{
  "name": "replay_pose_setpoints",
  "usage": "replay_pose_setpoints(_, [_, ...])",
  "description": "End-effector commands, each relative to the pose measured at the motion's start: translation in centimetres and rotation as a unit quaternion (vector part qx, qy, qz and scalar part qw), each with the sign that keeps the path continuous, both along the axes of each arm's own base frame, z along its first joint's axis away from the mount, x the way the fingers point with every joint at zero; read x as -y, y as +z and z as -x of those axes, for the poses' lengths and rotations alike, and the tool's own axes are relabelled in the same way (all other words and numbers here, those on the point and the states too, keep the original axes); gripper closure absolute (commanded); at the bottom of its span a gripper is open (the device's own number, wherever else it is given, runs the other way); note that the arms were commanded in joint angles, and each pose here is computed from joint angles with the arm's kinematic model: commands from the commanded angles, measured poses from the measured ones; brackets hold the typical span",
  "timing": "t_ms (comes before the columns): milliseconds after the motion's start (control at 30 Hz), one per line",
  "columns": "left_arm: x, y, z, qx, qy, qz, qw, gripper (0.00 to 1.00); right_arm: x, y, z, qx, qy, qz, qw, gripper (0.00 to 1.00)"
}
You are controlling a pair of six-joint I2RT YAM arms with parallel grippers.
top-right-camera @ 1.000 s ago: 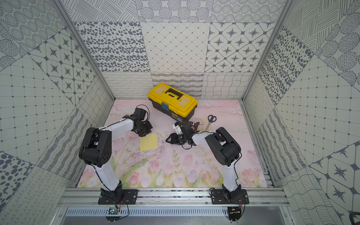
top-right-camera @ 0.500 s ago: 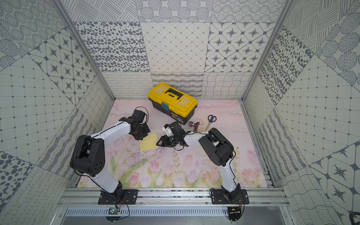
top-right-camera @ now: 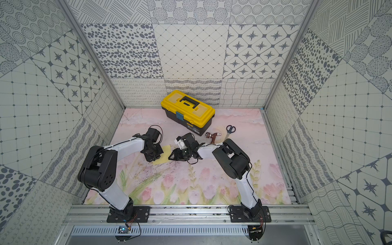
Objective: Fold the square paper along the opposite sides
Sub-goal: Pick up the paper from the center of the board.
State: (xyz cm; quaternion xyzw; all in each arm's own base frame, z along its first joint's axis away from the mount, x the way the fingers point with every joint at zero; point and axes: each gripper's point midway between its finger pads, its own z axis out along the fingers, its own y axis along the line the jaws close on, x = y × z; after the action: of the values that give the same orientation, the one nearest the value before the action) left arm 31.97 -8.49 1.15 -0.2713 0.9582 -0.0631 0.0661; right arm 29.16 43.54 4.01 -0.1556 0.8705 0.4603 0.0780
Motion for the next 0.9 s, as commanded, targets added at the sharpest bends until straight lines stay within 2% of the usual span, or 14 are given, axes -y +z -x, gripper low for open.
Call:
replay_pose_setpoints(0, [0.3, -2.6, 2.4, -0.049, 0.001, 0.006, 0.999, 1.00, -0.7, -1.9, 0.4, -0.016, 0.003, 0.014, 1.000, 0.50])
replay_pose_setpoints(333, [0.6, -2.8, 2.3, -0.047, -0.001, 0.010, 0.999, 1.00, -1.4, -2.1, 0.9, -0.020, 0.012, 0.018, 1.000, 0.51])
replay_pose_setpoints(867, [0.6, -2.6, 2.4, -0.045, -0.008, 0.006, 0.999, 1.00, 0.8, -1.8, 1.1, -0.001, -0.010, 0.065, 0.998, 0.53])
